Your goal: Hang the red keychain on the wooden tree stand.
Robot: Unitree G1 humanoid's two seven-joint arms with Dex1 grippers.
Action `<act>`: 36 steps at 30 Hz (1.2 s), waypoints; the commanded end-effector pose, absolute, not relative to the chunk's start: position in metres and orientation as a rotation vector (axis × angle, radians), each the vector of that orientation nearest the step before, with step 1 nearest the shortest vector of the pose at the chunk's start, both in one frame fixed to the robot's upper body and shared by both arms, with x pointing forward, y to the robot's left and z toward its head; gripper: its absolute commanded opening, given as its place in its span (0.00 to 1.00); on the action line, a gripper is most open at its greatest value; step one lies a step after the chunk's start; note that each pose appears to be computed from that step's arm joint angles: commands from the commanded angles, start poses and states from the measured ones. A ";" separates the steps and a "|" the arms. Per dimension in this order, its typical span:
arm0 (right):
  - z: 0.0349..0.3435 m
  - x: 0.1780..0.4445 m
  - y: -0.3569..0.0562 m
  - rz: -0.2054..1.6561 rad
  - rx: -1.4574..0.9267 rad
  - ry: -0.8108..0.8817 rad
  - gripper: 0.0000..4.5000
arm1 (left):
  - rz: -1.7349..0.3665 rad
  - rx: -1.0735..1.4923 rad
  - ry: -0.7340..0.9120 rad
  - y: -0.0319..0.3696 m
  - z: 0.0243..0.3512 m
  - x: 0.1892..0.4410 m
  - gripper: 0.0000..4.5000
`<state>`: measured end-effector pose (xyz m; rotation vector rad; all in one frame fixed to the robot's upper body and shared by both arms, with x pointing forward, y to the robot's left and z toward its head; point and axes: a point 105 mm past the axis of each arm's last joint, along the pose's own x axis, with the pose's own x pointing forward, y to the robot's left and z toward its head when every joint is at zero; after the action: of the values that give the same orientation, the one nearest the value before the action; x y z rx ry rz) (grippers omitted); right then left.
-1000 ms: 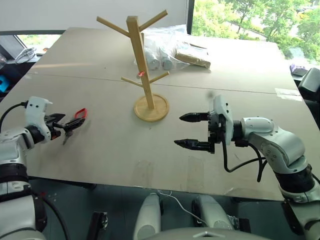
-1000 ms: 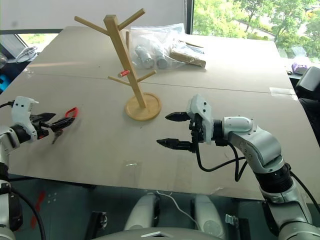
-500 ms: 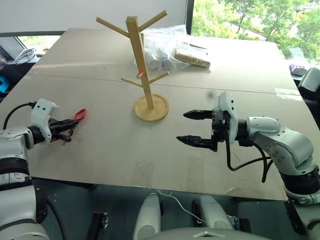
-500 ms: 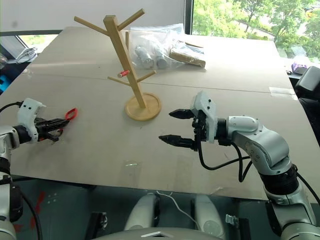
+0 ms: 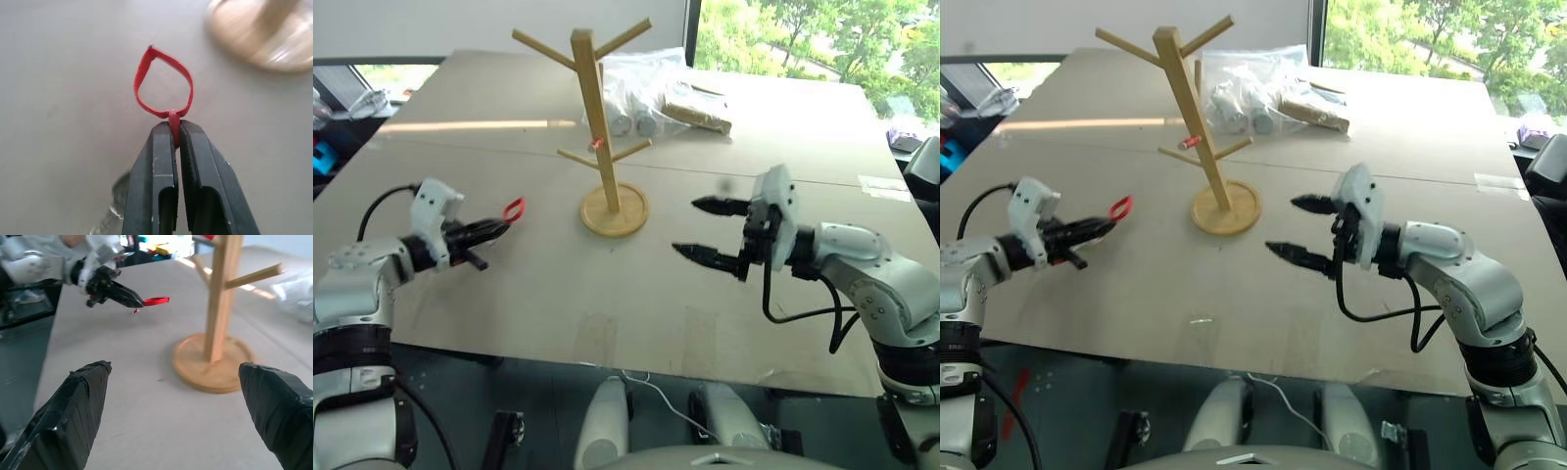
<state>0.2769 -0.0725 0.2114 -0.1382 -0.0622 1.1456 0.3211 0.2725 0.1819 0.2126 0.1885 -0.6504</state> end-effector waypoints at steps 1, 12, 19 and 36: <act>0.231 0.269 -0.081 1.062 -0.169 -0.180 1.00 | -0.676 0.269 -0.041 0.230 0.235 0.304 0.01; 0.237 0.260 -0.088 0.983 -0.188 -0.221 1.00 | -0.765 0.441 -0.322 0.156 0.273 0.282 0.01; 0.235 0.258 -0.093 0.960 -0.196 -0.213 1.00 | -0.711 0.423 -0.408 0.156 0.292 0.286 0.01; 0.239 0.263 -0.086 1.002 -0.176 -0.196 1.00 | -0.631 0.493 -0.460 0.142 0.282 0.251 0.01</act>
<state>0.2677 -0.0885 0.2308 -0.1653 -0.1626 0.9822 0.2577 0.1375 0.2670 0.4430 -0.3805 -0.6852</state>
